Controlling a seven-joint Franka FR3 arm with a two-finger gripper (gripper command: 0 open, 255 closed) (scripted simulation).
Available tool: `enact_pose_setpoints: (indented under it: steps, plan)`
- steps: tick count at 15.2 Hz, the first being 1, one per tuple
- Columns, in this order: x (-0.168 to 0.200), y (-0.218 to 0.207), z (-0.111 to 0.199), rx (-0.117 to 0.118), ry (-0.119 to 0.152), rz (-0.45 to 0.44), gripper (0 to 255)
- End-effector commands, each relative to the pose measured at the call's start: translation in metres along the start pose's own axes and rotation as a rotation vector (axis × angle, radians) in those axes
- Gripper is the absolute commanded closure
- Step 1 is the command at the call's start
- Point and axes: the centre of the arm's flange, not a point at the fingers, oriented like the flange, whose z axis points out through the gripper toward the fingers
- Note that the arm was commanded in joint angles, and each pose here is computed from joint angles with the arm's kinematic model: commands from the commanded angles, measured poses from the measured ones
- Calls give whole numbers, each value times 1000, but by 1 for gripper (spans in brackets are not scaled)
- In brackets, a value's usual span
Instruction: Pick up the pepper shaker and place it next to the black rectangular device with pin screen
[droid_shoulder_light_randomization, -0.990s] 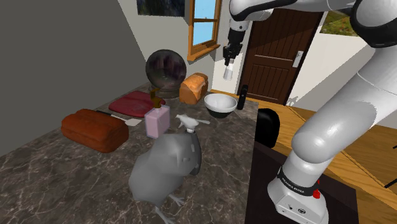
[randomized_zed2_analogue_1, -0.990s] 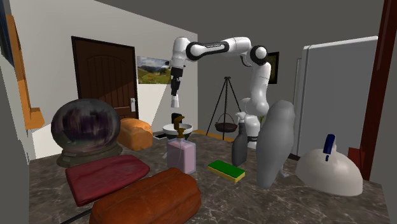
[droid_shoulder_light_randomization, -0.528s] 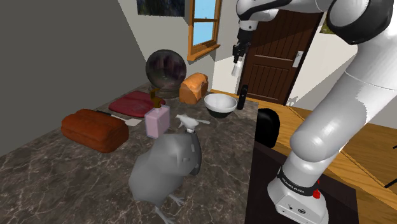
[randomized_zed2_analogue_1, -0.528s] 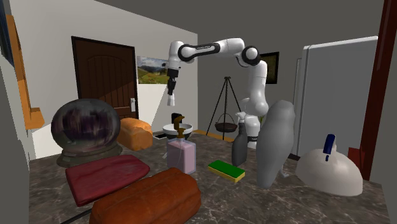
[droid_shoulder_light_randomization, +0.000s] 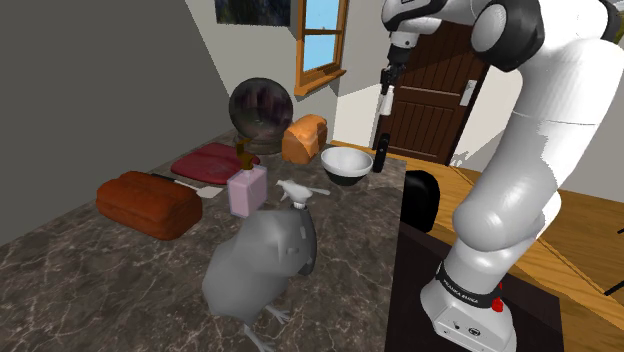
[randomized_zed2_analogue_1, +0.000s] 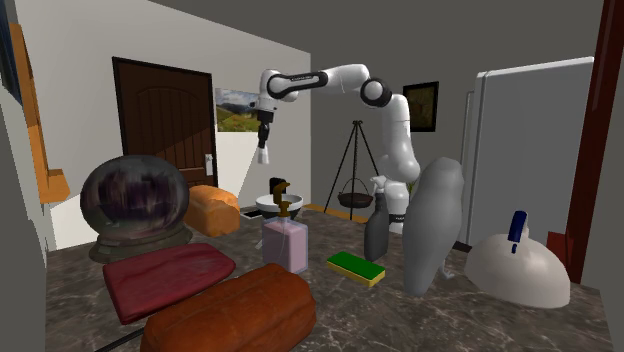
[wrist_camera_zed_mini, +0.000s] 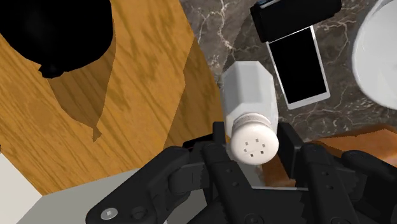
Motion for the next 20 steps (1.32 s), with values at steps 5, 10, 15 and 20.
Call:
enact_pose_setpoints:
  steps: [5,10,15,20]
  plan:
    - [2,55,15,-1,0,-2,255]
    - [-2,53,41,-1,0,-2,255]
    - [-6,51,67,-1,0,-2,255]
    - [-10,48,93,-1,0,-2,255]
